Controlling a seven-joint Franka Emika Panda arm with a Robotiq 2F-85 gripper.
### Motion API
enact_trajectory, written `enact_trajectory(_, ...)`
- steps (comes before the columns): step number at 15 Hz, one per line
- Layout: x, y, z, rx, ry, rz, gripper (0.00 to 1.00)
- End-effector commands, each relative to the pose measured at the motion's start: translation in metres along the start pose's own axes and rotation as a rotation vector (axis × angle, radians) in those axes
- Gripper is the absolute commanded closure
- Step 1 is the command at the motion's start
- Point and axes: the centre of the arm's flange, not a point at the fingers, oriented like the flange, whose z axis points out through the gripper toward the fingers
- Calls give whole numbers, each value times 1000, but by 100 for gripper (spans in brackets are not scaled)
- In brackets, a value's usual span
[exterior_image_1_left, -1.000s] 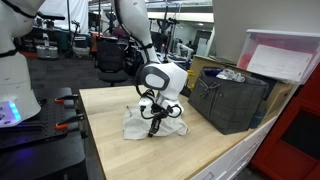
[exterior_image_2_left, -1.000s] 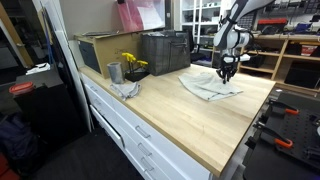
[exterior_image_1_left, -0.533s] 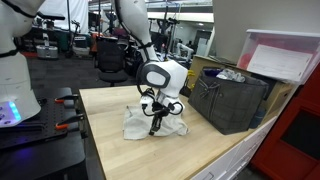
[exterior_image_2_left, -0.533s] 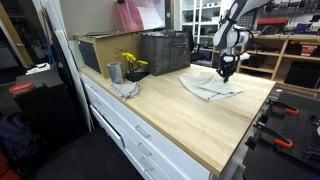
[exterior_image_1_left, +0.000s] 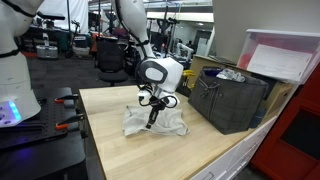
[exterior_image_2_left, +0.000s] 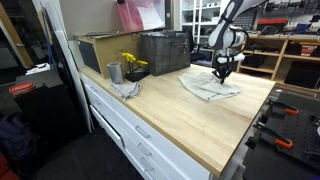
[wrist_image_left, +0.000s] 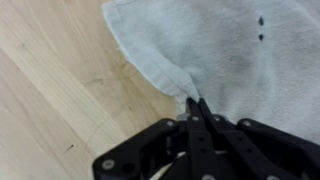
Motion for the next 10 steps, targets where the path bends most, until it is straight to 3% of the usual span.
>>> enact_trajectory(1,-48,-45,-31,-40,19,68,99)
enact_trajectory(4,-71,-93,-44,-98,69,92,99)
enact_trajectory(10,-107,-178,-46,-174,137,27,99)
